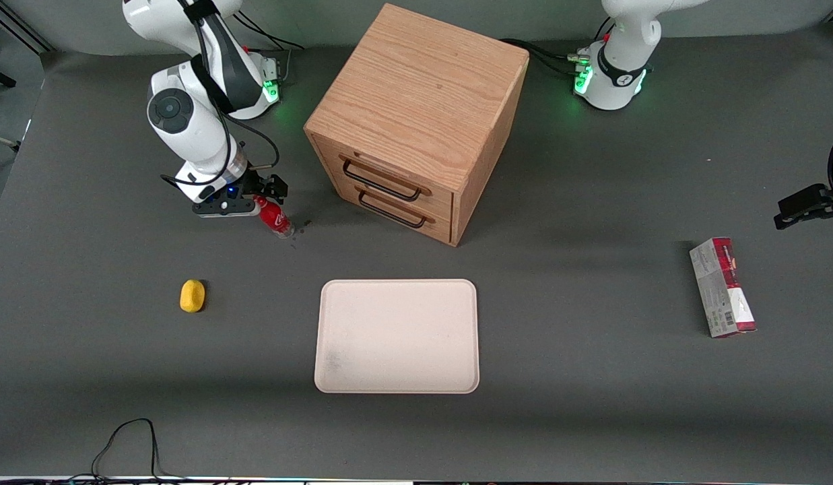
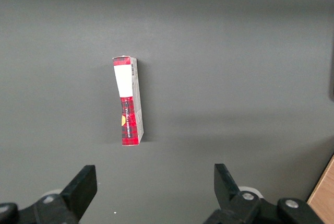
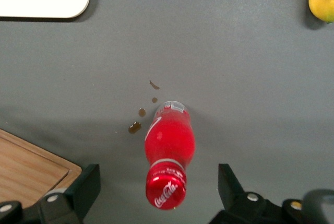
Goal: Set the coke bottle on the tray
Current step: 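Lower the open right gripper over the bottle's body, then close the right gripper around the bottle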
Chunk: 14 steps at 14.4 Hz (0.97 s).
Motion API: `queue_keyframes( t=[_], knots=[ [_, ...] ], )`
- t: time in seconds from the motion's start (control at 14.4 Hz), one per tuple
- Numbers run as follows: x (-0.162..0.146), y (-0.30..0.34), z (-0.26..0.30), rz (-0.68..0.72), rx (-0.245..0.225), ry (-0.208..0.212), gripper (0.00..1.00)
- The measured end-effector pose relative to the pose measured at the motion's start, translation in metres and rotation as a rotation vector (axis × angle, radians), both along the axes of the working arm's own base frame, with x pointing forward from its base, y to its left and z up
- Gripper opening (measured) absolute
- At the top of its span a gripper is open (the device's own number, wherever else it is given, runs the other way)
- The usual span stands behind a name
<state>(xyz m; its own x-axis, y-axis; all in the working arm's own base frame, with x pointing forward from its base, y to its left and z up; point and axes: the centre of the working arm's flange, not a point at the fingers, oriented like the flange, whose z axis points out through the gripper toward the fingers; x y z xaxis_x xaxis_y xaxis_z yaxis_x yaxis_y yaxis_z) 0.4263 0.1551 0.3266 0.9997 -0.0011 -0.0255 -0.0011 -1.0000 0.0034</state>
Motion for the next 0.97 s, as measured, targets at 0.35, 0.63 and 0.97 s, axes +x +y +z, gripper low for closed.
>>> queue_keyframes(
  t=[0.35,0.63,0.97],
  knots=[
    [0.0004,-0.0004,-0.0019,-0.001,-0.001,0.002,1.0],
    [0.0007,-0.0013,-0.003,-0.003,-0.002,0.004,0.86],
    [0.0009,-0.0017,-0.0047,-0.003,-0.004,0.007,0.31]
  ],
)
